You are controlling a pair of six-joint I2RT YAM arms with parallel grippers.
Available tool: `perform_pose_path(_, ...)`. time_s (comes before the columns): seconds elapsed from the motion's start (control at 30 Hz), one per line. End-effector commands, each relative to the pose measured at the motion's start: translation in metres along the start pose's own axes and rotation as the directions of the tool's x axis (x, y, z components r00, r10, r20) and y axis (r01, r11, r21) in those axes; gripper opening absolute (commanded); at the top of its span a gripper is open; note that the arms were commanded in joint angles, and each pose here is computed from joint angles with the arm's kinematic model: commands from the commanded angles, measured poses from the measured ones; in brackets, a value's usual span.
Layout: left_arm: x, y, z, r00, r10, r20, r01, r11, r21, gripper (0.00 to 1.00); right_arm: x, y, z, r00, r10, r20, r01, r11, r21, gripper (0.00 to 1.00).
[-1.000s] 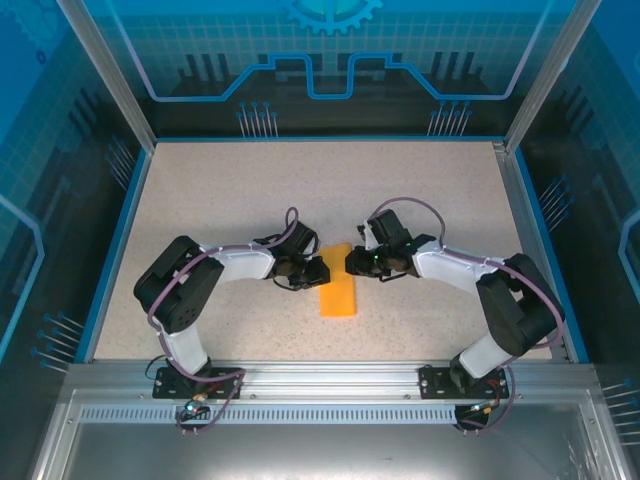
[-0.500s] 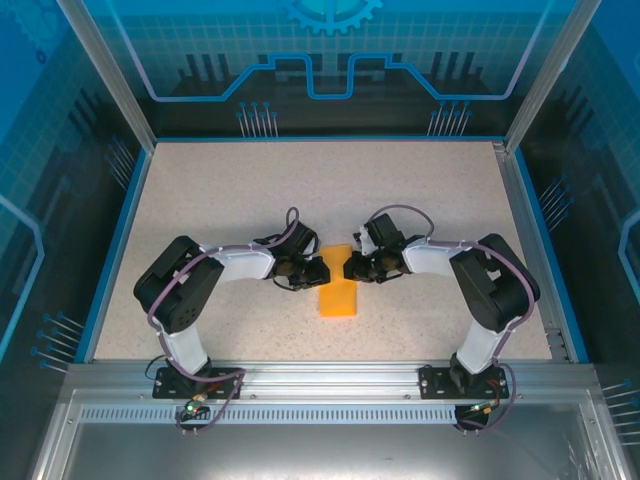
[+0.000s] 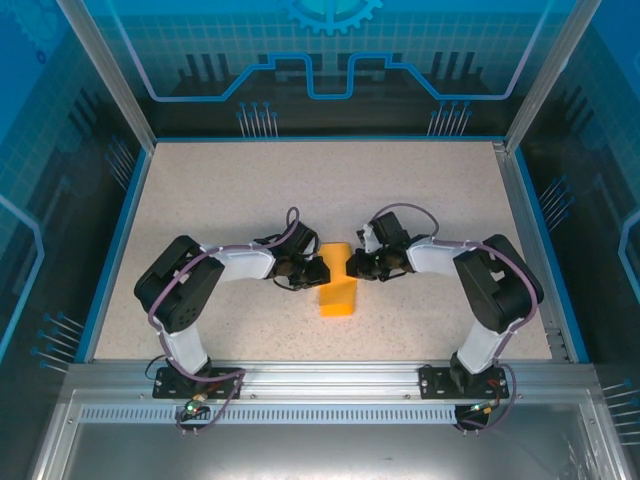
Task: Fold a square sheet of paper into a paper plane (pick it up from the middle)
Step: Fold the square sheet of paper in half at the center of the table.
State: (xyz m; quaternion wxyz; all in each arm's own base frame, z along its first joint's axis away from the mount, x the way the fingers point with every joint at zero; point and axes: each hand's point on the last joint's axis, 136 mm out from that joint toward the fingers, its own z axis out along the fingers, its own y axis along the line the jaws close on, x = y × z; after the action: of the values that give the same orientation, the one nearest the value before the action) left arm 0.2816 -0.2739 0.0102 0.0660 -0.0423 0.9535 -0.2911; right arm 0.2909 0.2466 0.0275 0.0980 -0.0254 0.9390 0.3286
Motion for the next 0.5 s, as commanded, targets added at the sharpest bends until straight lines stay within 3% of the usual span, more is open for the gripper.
perform_pose_path(0.0, 0.028, 0.050, 0.017, 0.996, -0.040, -0.081, 0.026, 0.985, -0.168, 0.17, -0.020, 0.013, -0.012, 0.998, 0.003, 0.065, -0.001, 0.999, -0.035, 0.13)
perform_pose_path(0.47, 0.029, 0.052, 0.015, 0.996, -0.035, -0.086, 0.018, 0.983, -0.185, 0.18, -0.013, -0.023, 0.018, 0.998, 0.056, 0.004, -0.056, 0.997, 0.047, 0.14)
